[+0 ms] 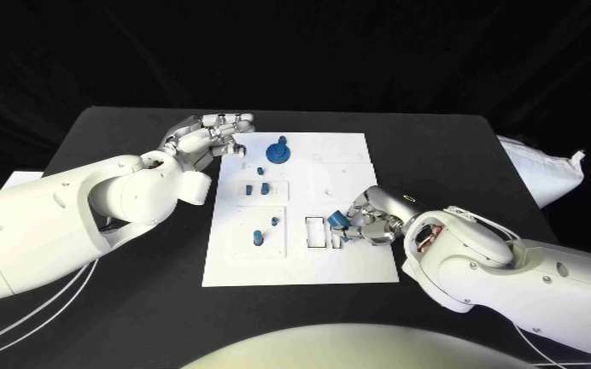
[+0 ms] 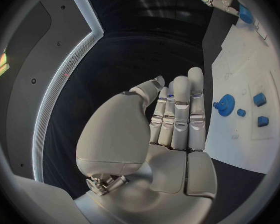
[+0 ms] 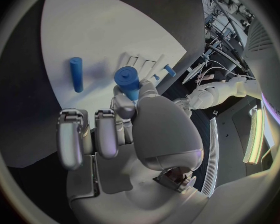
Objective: Assemble the parts on the task board
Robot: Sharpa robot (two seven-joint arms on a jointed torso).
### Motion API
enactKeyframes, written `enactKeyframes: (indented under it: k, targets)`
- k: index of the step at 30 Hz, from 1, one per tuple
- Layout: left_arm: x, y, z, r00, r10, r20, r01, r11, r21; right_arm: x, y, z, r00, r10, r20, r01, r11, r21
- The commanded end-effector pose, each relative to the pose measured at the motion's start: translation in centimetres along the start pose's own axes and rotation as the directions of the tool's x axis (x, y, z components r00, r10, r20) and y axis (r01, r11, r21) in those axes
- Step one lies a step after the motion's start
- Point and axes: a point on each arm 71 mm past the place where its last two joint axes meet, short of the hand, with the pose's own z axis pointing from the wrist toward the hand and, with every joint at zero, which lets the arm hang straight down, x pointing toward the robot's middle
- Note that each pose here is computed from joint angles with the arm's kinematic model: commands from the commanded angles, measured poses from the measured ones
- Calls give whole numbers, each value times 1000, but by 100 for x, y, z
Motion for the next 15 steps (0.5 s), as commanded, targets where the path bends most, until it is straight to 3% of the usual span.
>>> enactKeyframes:
  k: [1,8,15]
  targets:
    - [37,0,7,1000,-5,-26,5,1000,3,53,32,21,998,53,-42,-53,998,15]
    - [53,5,13,999,-7,-33,7,1000,-1,161,142,90,994,39,-103,-39,999,0]
    - [61,8,15,999,-5,-37,5,1000,-3,196,209,138,993,27,-111,-28,999,-14]
